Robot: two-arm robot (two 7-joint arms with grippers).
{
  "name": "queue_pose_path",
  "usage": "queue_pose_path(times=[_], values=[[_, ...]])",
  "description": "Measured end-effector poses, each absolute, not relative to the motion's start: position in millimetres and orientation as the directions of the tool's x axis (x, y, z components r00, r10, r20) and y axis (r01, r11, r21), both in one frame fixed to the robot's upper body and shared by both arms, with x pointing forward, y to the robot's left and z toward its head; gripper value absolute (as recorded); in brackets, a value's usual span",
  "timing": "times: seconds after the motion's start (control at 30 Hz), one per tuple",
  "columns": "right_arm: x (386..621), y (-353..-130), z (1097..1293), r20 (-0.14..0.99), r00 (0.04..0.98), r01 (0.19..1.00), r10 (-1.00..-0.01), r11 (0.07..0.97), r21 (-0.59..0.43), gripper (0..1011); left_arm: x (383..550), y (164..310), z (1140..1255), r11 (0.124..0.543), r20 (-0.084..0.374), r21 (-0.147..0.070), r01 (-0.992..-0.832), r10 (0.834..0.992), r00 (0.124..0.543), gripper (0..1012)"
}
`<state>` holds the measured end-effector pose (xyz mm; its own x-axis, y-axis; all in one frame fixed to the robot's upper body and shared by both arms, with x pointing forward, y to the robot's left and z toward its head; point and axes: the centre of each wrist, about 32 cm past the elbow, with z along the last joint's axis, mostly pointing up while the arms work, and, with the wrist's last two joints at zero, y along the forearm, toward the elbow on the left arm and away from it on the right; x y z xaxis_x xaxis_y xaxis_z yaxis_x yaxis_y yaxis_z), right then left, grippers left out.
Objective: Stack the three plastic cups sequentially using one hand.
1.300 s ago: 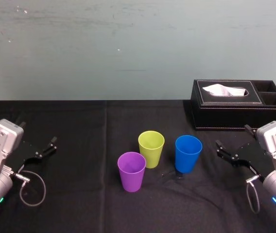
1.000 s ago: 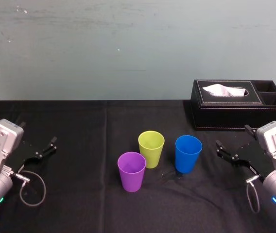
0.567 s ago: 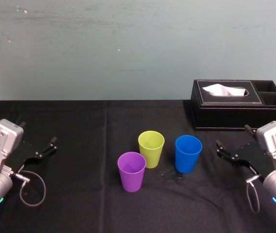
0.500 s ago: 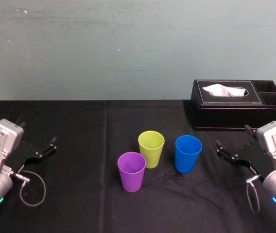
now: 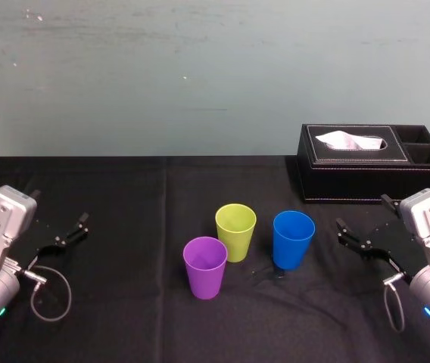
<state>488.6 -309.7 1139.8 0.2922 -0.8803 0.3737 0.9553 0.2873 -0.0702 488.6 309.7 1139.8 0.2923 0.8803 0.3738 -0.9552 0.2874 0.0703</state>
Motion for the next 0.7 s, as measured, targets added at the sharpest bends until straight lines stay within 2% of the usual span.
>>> queue_pose_path(times=[0.7], values=[[487.0, -310.7, 1140.1, 0.367, 0.292, 0.955, -0.883, 0.287, -0.068, 1003, 488.6, 309.7, 1139.8, 0.287, 0.374, 0.07, -0.955, 0.88, 0.292, 1000]])
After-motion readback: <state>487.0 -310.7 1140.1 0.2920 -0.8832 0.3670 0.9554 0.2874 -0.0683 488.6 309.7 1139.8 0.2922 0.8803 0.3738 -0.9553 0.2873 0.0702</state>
